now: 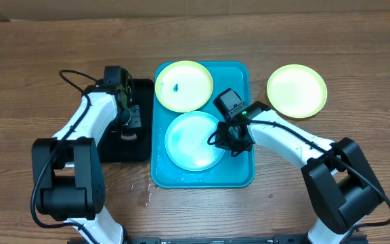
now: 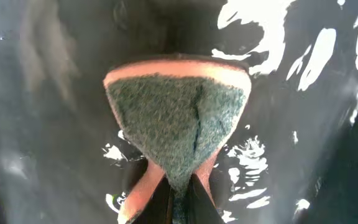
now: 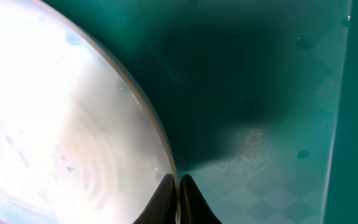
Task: Clean dirty plates on tray and stack at the side
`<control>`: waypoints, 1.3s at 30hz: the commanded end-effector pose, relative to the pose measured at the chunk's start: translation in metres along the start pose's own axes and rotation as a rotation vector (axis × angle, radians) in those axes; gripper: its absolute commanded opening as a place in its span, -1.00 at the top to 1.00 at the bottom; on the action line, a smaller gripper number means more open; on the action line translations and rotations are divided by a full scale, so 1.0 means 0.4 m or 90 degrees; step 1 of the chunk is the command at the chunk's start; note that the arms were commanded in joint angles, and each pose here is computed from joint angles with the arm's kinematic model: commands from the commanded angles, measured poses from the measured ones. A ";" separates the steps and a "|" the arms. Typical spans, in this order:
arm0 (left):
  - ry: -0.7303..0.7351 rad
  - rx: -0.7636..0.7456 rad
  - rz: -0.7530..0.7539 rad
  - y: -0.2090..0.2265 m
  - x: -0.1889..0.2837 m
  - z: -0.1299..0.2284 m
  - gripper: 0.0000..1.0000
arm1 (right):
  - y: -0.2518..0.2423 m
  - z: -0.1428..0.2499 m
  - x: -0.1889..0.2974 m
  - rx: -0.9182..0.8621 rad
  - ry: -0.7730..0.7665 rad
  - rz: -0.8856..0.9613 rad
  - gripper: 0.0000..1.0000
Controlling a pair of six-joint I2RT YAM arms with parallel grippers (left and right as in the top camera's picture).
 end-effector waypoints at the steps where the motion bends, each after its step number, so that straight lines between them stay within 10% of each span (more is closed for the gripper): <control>1: -0.033 0.010 0.008 0.009 0.079 -0.047 0.92 | 0.003 0.003 0.004 0.001 -0.005 -0.006 0.92; 12: -0.094 -0.013 -0.028 0.018 0.187 -0.068 0.92 | 0.003 0.003 0.004 0.001 -0.006 -0.005 0.65; 14: -0.094 -0.017 -0.050 0.017 0.188 -0.069 0.92 | 0.003 0.003 0.004 0.001 -0.006 -0.006 0.92; 26: -0.112 -0.082 -0.160 -0.089 0.208 -0.074 0.92 | 0.003 0.003 0.004 0.001 -0.006 -0.005 0.92; 39: -0.086 -0.179 0.247 -0.340 0.217 -0.026 0.92 | 0.003 0.003 0.004 0.001 -0.005 -0.005 0.92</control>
Point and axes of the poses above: each gripper's point midway between its finger pads, its own x axis back along the fingers, its own y axis along the line the jaws close on, z = x × y, the point moved 7 cm from there along x, back along the fingers, and after that the axes turned 14 degrees about -x, right-handed, at the moved point
